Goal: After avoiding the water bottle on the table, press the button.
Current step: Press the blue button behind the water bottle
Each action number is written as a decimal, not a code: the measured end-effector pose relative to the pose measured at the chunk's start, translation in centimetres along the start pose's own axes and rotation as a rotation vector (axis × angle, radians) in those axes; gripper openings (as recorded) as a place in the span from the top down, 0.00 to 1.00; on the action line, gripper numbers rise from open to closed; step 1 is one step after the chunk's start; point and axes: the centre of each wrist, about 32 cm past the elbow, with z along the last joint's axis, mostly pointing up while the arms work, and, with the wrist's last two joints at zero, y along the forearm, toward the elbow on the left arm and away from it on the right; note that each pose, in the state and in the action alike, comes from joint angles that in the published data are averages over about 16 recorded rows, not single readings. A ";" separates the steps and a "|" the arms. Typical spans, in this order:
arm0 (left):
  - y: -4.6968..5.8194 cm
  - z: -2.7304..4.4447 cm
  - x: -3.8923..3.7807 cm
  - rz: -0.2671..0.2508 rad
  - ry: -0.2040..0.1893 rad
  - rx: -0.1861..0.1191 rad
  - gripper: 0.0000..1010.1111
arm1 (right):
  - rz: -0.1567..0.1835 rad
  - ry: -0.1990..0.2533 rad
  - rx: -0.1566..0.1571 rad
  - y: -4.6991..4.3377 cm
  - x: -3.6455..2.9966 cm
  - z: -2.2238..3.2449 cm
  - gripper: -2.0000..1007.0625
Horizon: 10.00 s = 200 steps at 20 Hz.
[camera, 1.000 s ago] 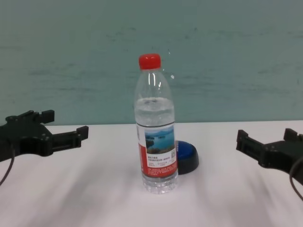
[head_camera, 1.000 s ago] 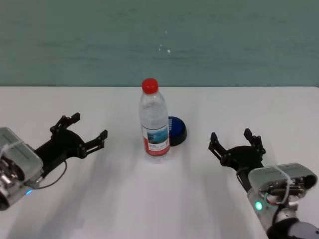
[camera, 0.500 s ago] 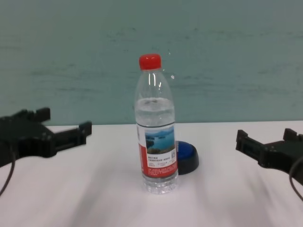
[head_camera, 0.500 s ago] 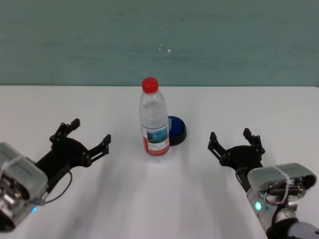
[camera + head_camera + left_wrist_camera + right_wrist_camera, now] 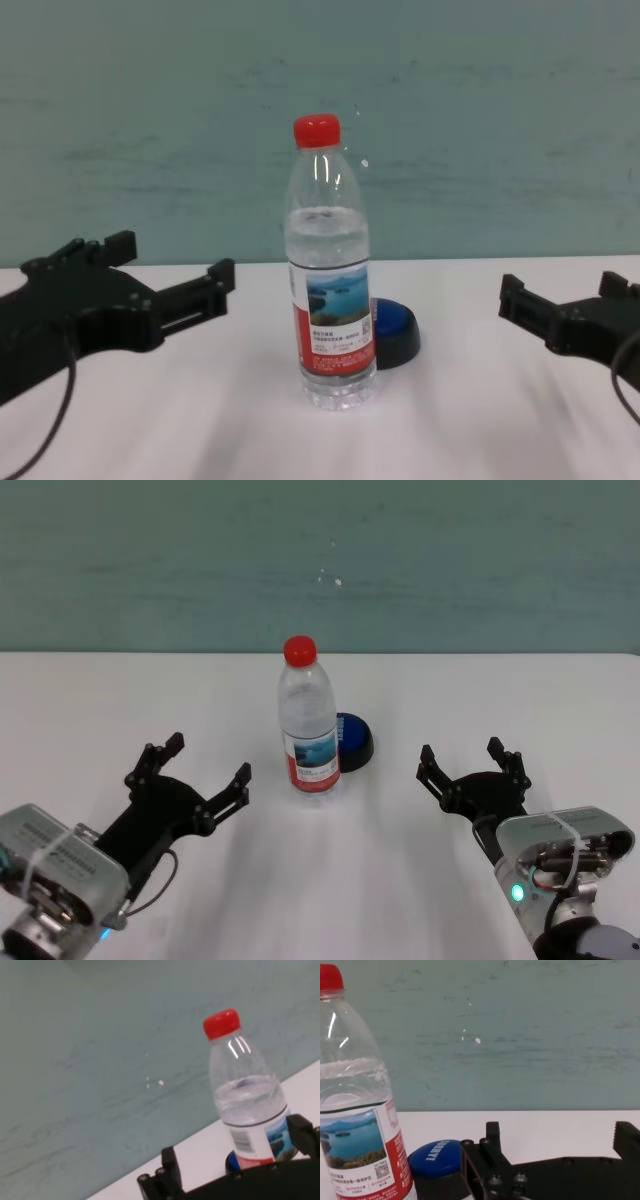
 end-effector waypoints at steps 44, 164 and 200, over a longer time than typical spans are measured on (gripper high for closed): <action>1.3 -3.61 -3.42 0.011 0.079 -0.012 0.01 | 0.000 0.000 0.000 0.00 0.00 0.00 0.00; 1.3 -3.60 -3.41 0.011 0.080 -0.014 0.01 | 0.321 -0.185 -0.080 4.52 8.25 5.28 0.00; 1.3 -3.60 -3.41 0.011 0.080 -0.014 0.01 | 0.423 -0.185 -0.138 8.97 6.79 3.44 0.00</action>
